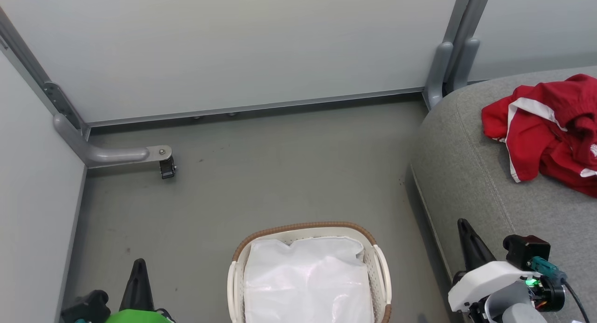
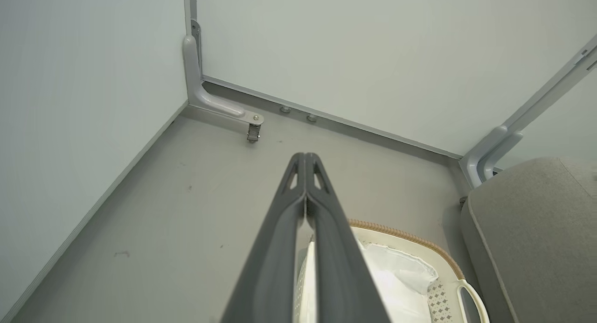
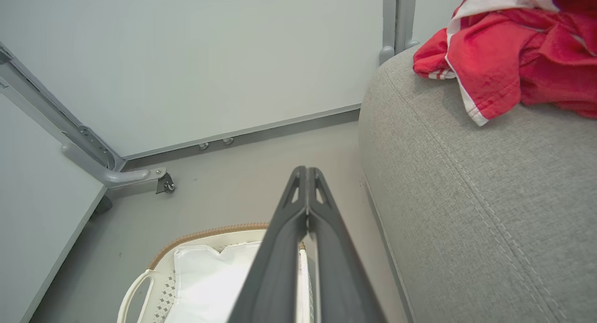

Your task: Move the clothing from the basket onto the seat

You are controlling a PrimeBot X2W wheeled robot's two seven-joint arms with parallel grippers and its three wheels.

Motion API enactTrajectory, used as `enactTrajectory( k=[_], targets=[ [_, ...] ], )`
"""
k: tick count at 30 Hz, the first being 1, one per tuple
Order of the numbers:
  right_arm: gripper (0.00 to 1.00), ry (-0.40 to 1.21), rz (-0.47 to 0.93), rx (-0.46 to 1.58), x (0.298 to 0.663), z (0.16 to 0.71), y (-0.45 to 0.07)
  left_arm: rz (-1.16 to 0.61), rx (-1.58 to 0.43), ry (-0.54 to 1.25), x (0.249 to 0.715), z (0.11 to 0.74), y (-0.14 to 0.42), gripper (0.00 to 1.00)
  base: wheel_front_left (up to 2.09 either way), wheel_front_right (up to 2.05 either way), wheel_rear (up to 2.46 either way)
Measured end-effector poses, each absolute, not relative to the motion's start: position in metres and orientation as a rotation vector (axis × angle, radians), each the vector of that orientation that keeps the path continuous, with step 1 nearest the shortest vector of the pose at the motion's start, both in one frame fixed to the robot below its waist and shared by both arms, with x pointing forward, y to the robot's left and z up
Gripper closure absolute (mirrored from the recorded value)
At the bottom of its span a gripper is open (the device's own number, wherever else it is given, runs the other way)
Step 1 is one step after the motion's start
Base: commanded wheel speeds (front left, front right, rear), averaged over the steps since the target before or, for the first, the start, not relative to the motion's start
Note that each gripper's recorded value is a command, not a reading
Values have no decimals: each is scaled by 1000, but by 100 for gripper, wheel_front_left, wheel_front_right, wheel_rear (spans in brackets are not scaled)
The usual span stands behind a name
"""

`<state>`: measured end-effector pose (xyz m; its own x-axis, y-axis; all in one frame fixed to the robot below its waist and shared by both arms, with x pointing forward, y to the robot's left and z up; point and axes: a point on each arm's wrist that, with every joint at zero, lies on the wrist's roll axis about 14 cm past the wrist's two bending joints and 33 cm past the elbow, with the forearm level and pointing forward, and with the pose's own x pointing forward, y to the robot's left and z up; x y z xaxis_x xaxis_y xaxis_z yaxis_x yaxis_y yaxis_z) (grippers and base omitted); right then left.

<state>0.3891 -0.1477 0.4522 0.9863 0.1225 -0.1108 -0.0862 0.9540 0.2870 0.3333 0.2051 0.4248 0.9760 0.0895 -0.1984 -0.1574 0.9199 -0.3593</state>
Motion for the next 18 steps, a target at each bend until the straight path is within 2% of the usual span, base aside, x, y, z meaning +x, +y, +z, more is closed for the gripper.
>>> enactTrajectory(
  k=[18],
  targets=[
    [100, 125, 22, 588, 392, 461, -163, 170, -663, 158, 343, 434, 209, 100, 0, 0, 0]
  ],
)
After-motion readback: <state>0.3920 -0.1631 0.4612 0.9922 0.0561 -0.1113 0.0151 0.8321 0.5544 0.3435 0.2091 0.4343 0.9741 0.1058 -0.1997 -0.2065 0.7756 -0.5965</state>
